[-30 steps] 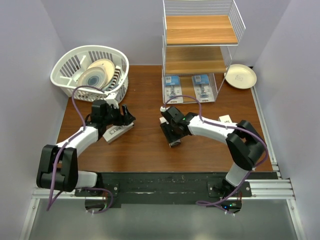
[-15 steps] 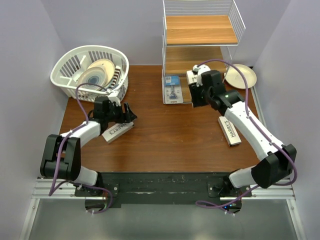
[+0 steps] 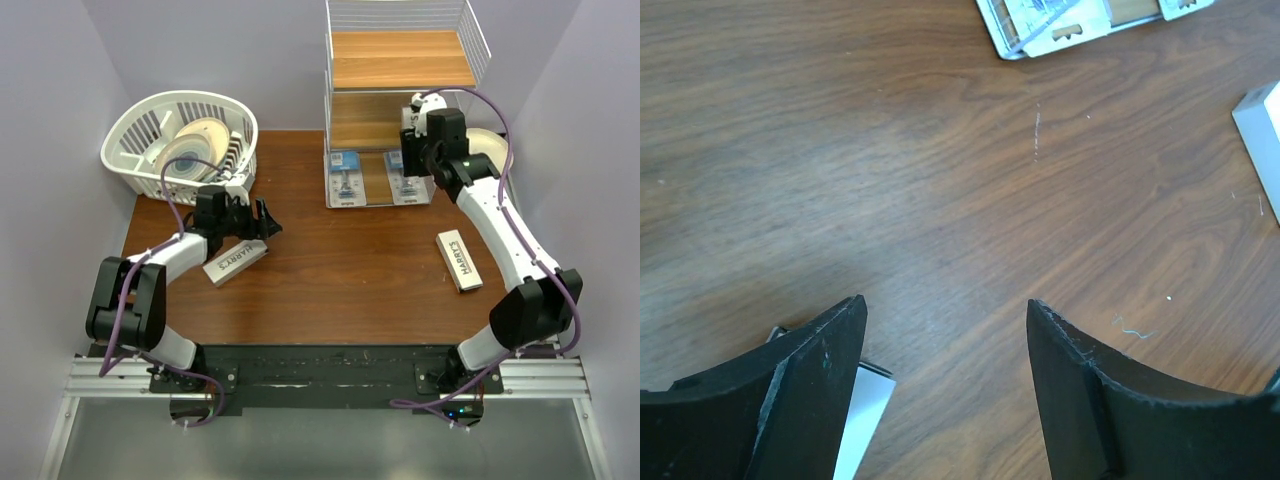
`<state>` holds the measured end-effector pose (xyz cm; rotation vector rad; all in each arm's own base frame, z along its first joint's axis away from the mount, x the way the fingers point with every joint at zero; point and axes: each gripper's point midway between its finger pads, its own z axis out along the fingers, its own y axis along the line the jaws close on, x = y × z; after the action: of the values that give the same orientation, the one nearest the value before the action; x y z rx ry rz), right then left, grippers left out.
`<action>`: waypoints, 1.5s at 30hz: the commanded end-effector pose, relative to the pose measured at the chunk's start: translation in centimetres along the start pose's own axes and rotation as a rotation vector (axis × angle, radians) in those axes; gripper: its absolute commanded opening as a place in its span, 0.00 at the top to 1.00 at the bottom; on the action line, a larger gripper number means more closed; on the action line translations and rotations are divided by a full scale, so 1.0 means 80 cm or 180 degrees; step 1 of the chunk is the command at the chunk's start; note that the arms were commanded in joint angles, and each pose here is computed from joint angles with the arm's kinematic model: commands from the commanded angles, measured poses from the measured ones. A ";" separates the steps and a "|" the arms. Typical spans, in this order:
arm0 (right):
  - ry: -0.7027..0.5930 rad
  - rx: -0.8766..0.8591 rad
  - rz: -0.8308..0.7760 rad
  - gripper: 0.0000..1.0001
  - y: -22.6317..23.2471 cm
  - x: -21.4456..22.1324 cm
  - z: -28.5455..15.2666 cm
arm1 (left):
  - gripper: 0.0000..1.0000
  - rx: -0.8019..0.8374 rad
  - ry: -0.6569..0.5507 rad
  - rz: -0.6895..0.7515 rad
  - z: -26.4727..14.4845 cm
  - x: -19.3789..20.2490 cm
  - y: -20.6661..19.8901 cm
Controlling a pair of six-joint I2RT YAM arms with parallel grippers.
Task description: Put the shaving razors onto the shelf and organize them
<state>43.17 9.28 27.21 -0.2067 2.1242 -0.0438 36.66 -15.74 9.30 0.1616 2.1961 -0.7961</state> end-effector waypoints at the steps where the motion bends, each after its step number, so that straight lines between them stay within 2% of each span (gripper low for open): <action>1: -0.0522 0.0149 0.0152 0.46 -0.021 -0.065 -0.006 | 0.30 0.0136 -0.0131 0.0147 -0.002 -0.015 -0.017; 8: -0.0669 0.0253 0.0226 0.45 -0.041 -0.082 -0.002 | 0.30 0.0132 -0.0137 0.0207 -0.008 -0.011 -0.018; 21: -0.0827 0.0456 0.0177 0.34 -0.066 -0.104 0.022 | 0.30 0.0187 -0.0200 0.0187 -0.011 -0.013 -0.023; 26: -0.0905 0.0453 0.0301 0.17 -0.069 -0.113 0.005 | 0.30 0.0201 -0.0213 0.0197 -0.016 -0.010 -0.026; 28: -0.0963 0.0398 0.0326 0.14 -0.067 -0.117 -0.014 | 0.30 0.0193 -0.0220 0.0199 -0.019 -0.007 -0.026; 29: -0.0965 0.0373 0.0328 0.04 -0.066 -0.117 -0.019 | 0.30 0.0192 -0.0216 0.0197 -0.020 -0.006 -0.026; 30: -0.0942 0.0362 0.0328 0.01 -0.066 -0.112 -0.021 | 0.29 0.0191 -0.0212 0.0194 -0.020 -0.004 -0.026; 45: -0.0586 0.0200 0.0509 0.01 -0.059 -0.054 -0.021 | 0.29 0.0191 -0.0164 0.0198 -0.019 0.000 -0.024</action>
<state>45.15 5.14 33.07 -0.0229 1.9163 -0.0406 34.27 -15.94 9.32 0.1962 2.1751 -0.8142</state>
